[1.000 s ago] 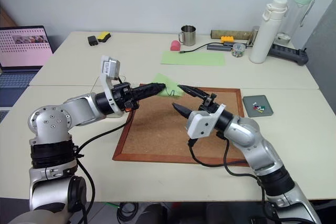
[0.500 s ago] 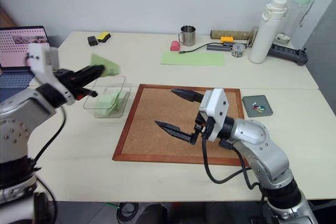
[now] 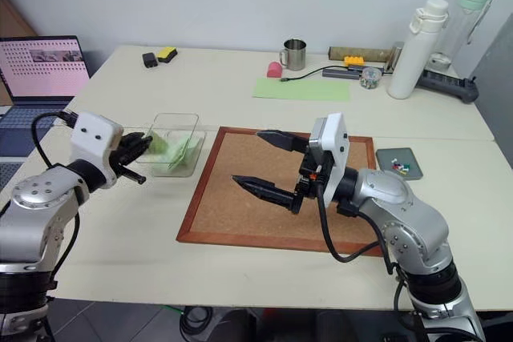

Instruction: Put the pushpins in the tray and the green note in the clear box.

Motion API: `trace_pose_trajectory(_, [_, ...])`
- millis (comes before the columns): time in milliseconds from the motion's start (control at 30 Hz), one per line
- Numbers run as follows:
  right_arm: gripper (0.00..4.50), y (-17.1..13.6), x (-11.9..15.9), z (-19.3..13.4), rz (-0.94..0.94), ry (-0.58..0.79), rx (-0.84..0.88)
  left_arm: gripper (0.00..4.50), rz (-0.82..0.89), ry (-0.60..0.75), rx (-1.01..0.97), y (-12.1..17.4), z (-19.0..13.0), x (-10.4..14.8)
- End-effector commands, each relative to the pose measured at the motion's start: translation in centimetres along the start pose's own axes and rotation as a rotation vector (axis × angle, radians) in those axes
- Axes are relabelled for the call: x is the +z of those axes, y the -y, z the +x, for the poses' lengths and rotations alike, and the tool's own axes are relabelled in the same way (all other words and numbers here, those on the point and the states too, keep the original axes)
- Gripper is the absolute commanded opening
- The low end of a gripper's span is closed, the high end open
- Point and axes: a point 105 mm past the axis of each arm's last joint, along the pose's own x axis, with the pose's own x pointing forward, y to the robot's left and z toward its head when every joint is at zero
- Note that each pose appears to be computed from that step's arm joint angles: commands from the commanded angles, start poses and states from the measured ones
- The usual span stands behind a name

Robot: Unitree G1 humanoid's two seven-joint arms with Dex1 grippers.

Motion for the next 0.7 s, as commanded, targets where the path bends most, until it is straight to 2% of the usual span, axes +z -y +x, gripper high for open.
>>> trace_pose_trajectory(33, [4.41, 0.3, 0.9, -0.6, -0.025, 0.02, -0.027, 1.73, 0.069, 0.064, 0.009, -0.8, 0.1, 1.7])
trace_pose_trajectory(167, [4.41, 0.5, 0.7, -0.9, -0.03, 0.011, -0.047, 2.4, 0.08, 0.081, -0.008, -0.8, 0.1, 2.2])
trace_pose_trajectory(300, [4.41, 0.7, 0.6, -1.4, -0.036, -0.004, -0.067, 3.19, 0.055, 0.127, -0.08, -0.4, -0.3, 4.0])
trace_pose_trajectory(500, [4.41, 1.0, 0.7, -2.3, -0.021, -0.063, -0.087, 4.44, 0.049, 0.109, -0.373, 2.9, -1.5, 6.1])
trace_pose_trajectory(700, [4.41, 1.6, -0.5, -5.8, 0.067, -0.229, -0.126, 4.44, -0.004, 0.067, -0.66, 6.2, -3.4, 7.0])
